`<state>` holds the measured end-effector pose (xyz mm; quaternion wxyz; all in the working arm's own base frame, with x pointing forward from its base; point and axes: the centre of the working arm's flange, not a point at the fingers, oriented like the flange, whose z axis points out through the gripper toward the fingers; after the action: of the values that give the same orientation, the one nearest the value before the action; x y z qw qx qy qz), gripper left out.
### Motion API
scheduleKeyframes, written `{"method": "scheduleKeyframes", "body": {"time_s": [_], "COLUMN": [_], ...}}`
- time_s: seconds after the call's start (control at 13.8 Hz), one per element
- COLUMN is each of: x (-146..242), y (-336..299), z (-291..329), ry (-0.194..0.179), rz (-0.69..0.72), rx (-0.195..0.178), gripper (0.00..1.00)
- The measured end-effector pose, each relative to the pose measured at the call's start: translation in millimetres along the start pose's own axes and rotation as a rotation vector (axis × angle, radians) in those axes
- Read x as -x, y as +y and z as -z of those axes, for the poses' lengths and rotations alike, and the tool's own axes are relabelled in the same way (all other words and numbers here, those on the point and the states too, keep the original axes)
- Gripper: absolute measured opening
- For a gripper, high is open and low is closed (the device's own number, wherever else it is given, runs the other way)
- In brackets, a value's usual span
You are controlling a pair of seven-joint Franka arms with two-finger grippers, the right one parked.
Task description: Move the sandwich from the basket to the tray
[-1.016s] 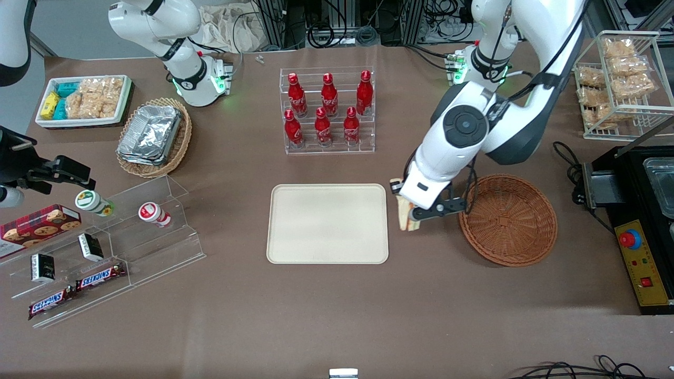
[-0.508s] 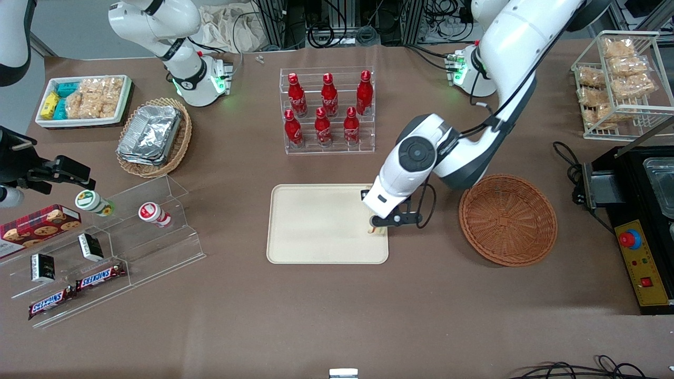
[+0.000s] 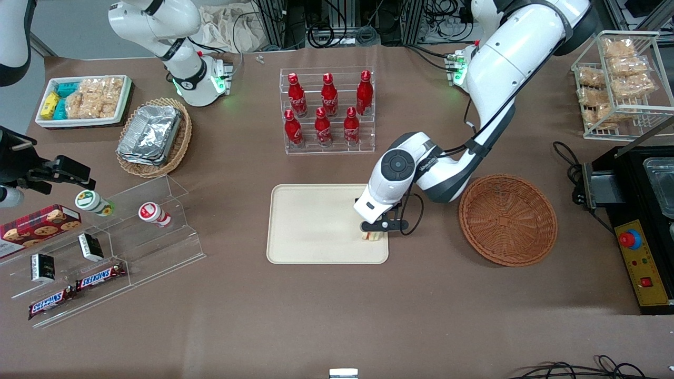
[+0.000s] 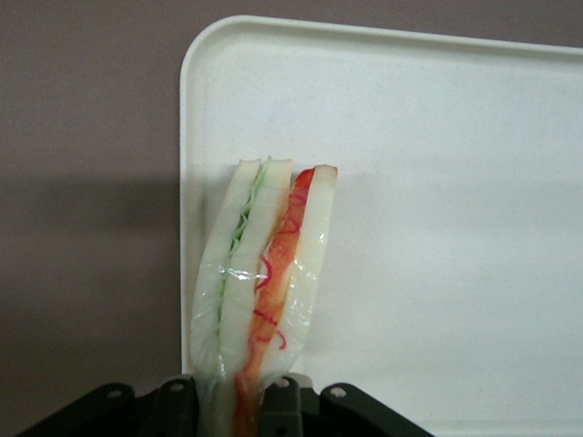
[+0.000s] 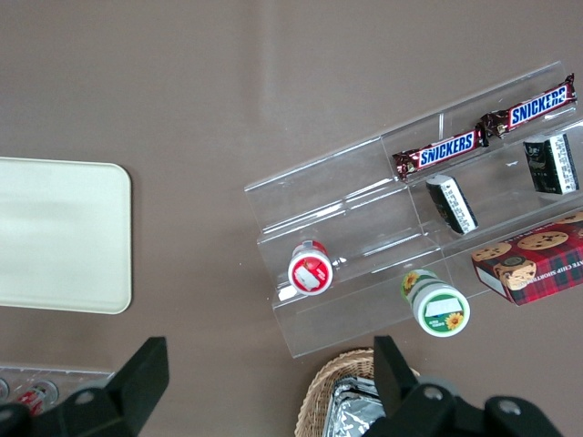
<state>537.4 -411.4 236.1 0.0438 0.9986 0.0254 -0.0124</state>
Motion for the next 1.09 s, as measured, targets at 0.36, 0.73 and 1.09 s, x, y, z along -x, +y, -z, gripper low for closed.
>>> {"method": "scheduleKeyframes", "body": {"time_s": [0.36, 0.73, 1.09], "x": [-1, -2, -7], "y": [0, 0, 1], "z": [-3, -3, 8], "ry": [0.000, 0.000, 0.015], "rz": [0.004, 0.039, 0.177], "rx": [0.003, 0.004, 0.003], "gripper": [0.45, 0.96, 1.00]}}
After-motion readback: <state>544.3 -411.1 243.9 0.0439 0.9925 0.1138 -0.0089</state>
